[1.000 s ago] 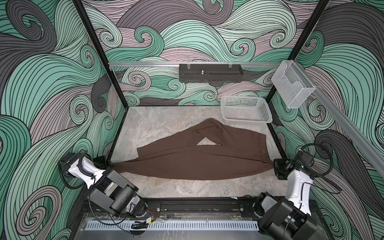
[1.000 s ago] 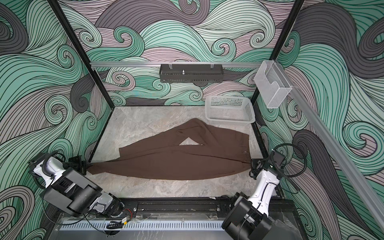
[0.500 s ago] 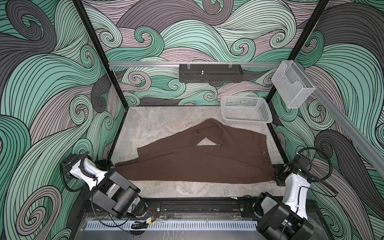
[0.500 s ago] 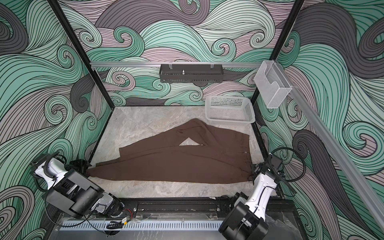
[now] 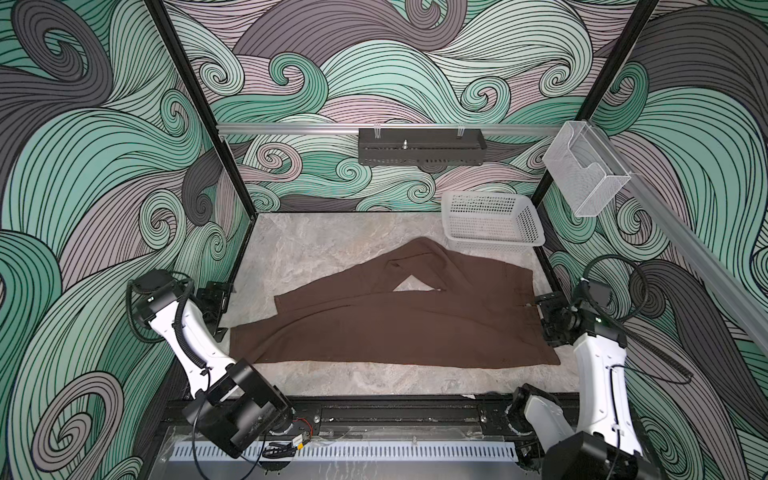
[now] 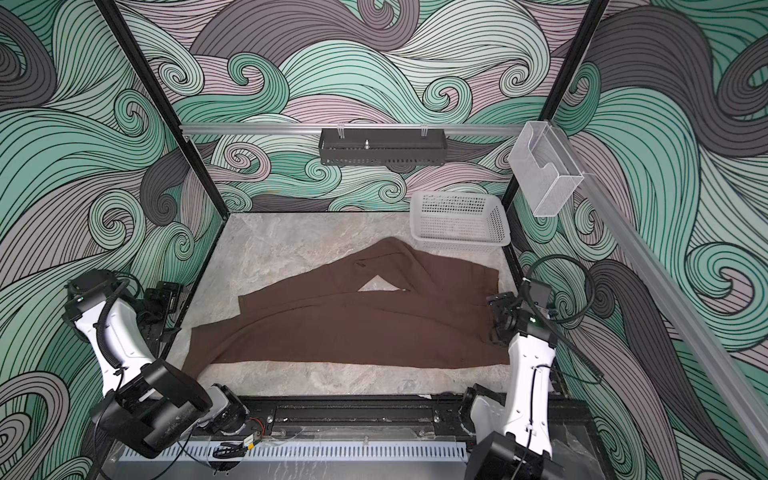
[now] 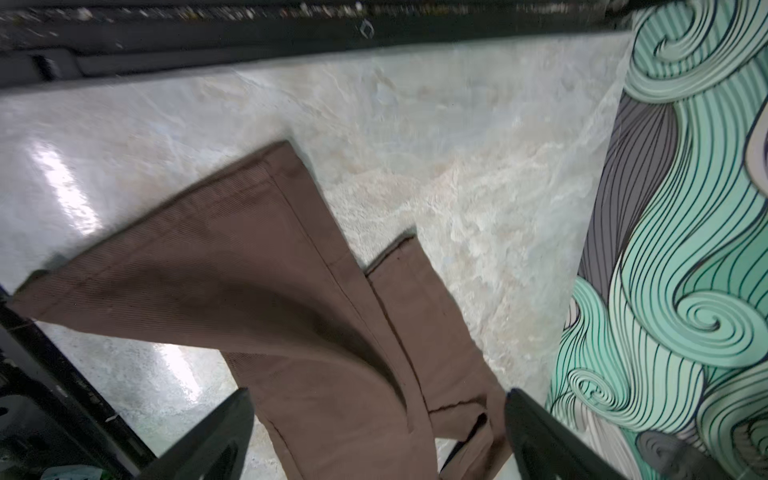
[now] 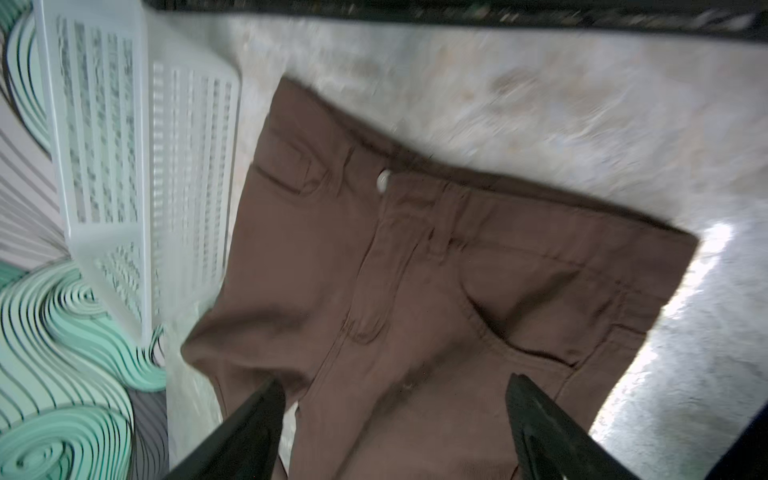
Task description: Fold and stack the trousers
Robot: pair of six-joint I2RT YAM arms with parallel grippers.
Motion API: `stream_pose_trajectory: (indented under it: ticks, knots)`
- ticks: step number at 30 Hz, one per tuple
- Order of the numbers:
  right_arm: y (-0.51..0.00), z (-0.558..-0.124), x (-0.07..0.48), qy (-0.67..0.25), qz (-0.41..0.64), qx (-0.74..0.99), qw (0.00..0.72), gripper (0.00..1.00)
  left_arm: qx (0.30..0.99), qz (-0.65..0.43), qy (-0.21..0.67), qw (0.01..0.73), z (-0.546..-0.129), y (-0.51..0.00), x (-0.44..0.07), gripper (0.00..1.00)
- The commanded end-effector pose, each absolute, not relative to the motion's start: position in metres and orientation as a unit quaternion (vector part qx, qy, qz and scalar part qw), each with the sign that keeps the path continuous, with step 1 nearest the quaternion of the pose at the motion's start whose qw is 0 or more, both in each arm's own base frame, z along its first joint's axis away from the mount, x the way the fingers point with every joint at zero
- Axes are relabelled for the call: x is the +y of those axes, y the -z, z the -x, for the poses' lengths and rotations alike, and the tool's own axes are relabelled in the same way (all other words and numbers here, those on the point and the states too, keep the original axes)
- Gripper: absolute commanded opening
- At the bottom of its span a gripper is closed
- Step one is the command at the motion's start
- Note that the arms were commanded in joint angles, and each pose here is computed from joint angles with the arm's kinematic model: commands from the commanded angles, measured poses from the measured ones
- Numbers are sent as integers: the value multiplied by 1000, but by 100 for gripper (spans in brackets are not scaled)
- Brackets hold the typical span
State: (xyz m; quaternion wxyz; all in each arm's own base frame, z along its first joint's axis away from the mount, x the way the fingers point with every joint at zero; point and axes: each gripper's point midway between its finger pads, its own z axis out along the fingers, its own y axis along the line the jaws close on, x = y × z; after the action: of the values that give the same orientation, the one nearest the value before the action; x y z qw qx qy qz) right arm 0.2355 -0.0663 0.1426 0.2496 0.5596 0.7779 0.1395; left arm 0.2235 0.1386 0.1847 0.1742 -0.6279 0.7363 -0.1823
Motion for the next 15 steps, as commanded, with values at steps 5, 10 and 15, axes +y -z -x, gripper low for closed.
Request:
stream_pose_trajectory:
  ticks: [5, 10, 15]
  knots:
    - [-101, -244, 5, -163, -472, 845, 192, 79, 779, 581, 213, 104, -261, -139, 110, 95]
    - [-64, -238, 27, -155, -439, 871, 156, 78, 821, 528, 212, 54, -291, -107, 90, 95]
    - [-44, -234, 31, -146, -415, 888, 136, 77, 856, 486, 174, 4, -305, -82, 83, 90]
